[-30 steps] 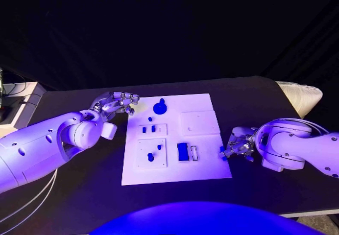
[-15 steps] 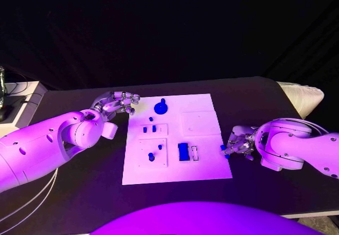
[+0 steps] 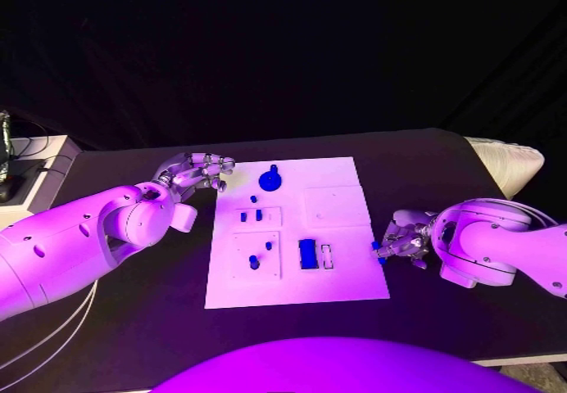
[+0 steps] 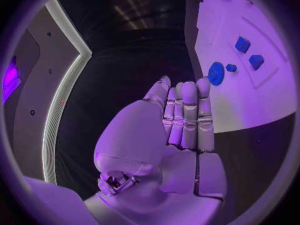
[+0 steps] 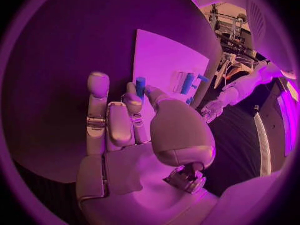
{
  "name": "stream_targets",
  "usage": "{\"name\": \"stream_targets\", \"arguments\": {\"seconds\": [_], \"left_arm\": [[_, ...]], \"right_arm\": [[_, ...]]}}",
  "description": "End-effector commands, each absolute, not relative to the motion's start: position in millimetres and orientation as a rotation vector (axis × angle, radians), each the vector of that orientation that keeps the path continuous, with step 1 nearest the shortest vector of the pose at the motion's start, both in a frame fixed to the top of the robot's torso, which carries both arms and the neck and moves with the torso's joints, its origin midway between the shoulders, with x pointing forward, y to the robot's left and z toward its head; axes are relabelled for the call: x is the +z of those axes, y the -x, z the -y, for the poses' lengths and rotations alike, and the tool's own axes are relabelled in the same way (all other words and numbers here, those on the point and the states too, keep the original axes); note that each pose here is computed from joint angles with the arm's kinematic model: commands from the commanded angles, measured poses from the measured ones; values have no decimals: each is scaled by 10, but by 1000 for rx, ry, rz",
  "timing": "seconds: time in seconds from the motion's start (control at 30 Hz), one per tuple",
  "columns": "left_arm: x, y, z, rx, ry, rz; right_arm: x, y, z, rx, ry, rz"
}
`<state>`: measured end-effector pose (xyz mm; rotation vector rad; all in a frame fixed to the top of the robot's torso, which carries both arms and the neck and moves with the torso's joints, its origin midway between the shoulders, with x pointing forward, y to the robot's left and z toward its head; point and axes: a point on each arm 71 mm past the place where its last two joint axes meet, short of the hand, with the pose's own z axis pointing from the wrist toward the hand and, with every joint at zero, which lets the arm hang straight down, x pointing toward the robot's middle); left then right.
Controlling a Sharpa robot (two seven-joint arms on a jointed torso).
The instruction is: Assemble the parts on the task board
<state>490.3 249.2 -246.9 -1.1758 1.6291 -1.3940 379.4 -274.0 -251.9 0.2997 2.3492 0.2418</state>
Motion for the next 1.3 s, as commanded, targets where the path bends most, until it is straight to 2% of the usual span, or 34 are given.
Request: {"name": "stream_targets", "arguments": {"seconds": [0.03,0.23,0.4,0.57,0.83,1.3], "left_arm": [[-2461,-4899,-2470,-1416,1170,-1634],[-2463,-4900,-2467,-1416,1170,-1635],[-2463,-4900,-2460,-1418,1170,-1636],[-2462,-4898,-2454,-1420,1169,-1637],[-2460,-4895,-2453,-1422,1169,-1638],[-2462,-4895,-2450,-1424,1168,-1641]], "right_arm": [[-2450,-3807,2722,290,-319,-2359],[-2271,-3863,2717,313,-329,-2339],[-2222,-3884,2566,362,-342,-2350],[-2314,-3866,2321,423,-346,-2389],[-2512,-3803,2120,451,-359,-2427],[-2544,-3829,1905,476,-332,-2382]]}}
